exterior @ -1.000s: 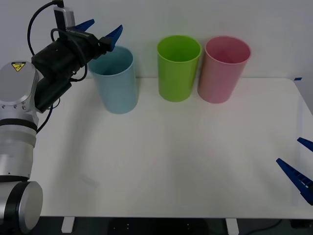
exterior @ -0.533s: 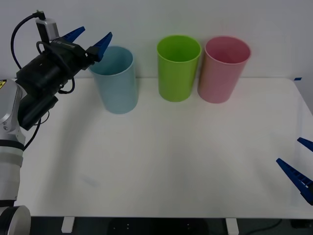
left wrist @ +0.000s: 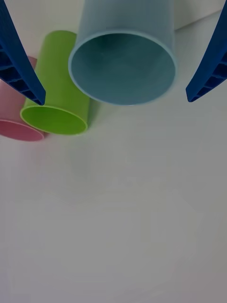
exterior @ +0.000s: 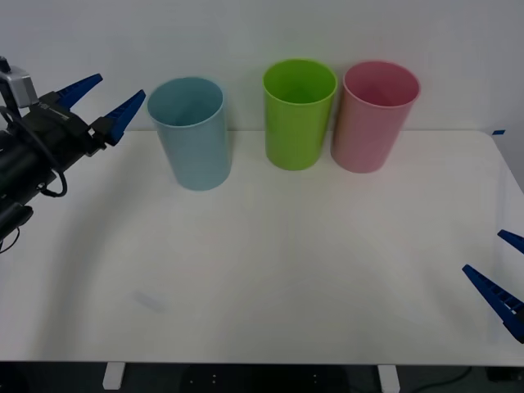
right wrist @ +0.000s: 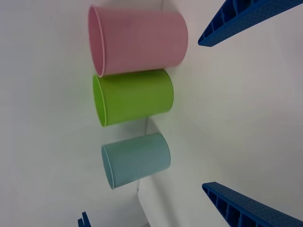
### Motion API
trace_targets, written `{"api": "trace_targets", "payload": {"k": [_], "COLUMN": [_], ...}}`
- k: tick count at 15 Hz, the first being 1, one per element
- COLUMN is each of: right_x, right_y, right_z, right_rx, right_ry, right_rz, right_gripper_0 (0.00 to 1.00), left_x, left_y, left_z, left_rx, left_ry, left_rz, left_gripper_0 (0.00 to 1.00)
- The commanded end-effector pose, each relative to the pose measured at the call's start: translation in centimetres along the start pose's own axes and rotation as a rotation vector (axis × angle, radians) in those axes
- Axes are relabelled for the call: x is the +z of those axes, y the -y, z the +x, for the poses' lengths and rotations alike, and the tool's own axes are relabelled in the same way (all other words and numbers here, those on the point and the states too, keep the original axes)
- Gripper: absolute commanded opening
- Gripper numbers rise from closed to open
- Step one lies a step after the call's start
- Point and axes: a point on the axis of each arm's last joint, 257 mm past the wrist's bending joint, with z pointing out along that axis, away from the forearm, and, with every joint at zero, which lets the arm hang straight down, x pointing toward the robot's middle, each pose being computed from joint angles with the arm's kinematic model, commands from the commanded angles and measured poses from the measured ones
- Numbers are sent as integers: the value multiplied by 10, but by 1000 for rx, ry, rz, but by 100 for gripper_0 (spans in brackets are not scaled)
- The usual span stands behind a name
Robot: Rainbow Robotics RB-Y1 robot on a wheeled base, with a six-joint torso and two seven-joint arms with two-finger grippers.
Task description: Grasp the object on the table and drop it into the matching bin: aluminum can to the light blue bin, PET bottle to the pink bin.
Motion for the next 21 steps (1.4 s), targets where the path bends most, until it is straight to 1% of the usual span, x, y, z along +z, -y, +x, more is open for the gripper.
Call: {"api": "trace_targets", "payload": {"k": [1, 4, 5, 6, 8, 9, 10, 11, 15, 21], "right_x": [0, 0, 0, 0, 0, 0, 0, 0, 0, 0], "right_y": [0, 0, 0, 0, 0, 0, 0, 0, 0, 0], "right_z": [0, 0, 0, 0, 0, 0, 0, 0, 0, 0], "right_rx": [0, 0, 0, 0, 0, 0, 0, 0, 0, 0], "right_ry": [0, 0, 0, 0, 0, 0, 0, 0, 0, 0], "right_rz": [0, 0, 0, 0, 0, 0, 0, 0, 0, 0], "right_gripper_0": [100, 100, 100, 100, 100, 100, 100, 100, 100, 100], "left_x": [-34, -73, -86, -101, -129, -142, -158, -169, -214, -257], "left_y": [-5, -14, -16, -19, -22, -24, -27, -29, -30, -22], "left_z": [7, 12, 14, 15, 21, 23, 28, 32, 39, 52], "left_rx": [7, 33, 46, 58, 65, 79, 107, 111, 109, 57], "left_ry": [-34, -78, -97, -116, -142, -151, -170, -183, -230, -251], "left_rz": [20, 28, 23, 9, -6, -13, -25, -38, -55, -89], "left_gripper_0": [100, 100, 100, 100, 100, 100, 100, 100, 100, 100]}}
